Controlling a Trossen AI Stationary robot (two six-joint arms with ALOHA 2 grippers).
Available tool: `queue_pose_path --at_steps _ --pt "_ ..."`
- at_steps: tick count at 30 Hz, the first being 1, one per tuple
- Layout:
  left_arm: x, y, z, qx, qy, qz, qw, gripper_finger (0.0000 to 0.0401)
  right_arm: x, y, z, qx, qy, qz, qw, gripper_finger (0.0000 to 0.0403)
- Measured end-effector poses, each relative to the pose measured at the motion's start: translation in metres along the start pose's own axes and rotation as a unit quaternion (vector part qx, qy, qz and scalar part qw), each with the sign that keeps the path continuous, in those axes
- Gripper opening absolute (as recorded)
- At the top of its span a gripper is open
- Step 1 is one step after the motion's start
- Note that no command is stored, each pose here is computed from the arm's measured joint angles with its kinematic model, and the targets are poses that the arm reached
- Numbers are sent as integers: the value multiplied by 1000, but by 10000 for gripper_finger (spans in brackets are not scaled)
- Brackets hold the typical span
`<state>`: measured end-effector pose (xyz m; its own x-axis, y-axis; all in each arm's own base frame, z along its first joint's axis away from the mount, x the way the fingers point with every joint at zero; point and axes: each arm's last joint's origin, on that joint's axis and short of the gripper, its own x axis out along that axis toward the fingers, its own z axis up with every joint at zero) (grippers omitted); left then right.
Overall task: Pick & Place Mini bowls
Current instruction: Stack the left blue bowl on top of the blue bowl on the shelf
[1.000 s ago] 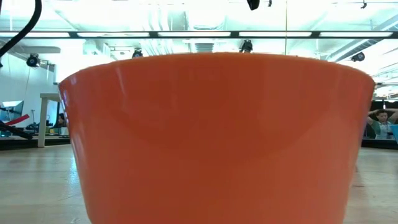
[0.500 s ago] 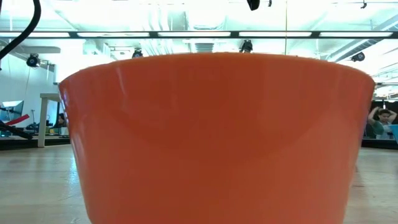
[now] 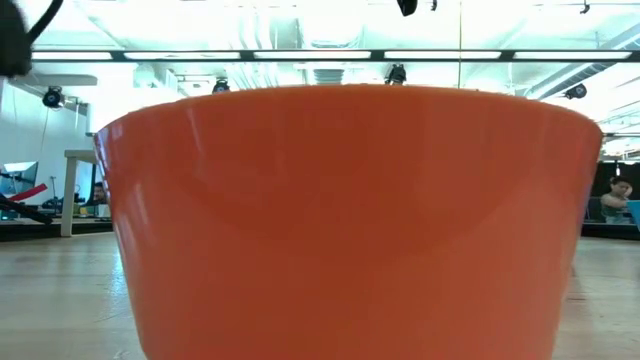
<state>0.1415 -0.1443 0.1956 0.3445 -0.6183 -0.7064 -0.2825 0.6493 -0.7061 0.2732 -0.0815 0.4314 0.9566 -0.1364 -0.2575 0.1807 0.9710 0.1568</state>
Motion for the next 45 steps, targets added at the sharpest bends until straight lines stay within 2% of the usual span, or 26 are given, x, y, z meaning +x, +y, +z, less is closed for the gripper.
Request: queue_pose_path --at_steps 4,8,11,15,23,27,36,40,45 --pt "-19 -5 3 -69 -87 -29 993 1 0 0 0 -1 1 5 1000 123" --pt "-36 -5 5 -151 -160 -53 974 0 0 2 0 -16 4 38 999 123" --pt "-46 -5 7 -182 -210 -56 959 0 0 3 0 -23 5 51 998 123" --pt "-66 -8 13 -211 -277 -56 936 0 0 3 0 -23 5 54 998 123" --pt "-118 -17 29 -274 -393 -24 877 0 0 3 0 -26 5 55 998 123" --pt "-148 -22 35 -290 -432 13 854 0 0 3 0 -26 5 55 998 123" --pt "-208 -22 38 -289 -504 153 799 0 0 3 0 -27 5 55 998 123" --pt "-231 -19 36 -271 -550 233 755 0 0 3 0 -27 5 55 998 123" --pt "-258 -17 29 -275 -587 294 702 0 0 3 0 -27 5 55 998 123"
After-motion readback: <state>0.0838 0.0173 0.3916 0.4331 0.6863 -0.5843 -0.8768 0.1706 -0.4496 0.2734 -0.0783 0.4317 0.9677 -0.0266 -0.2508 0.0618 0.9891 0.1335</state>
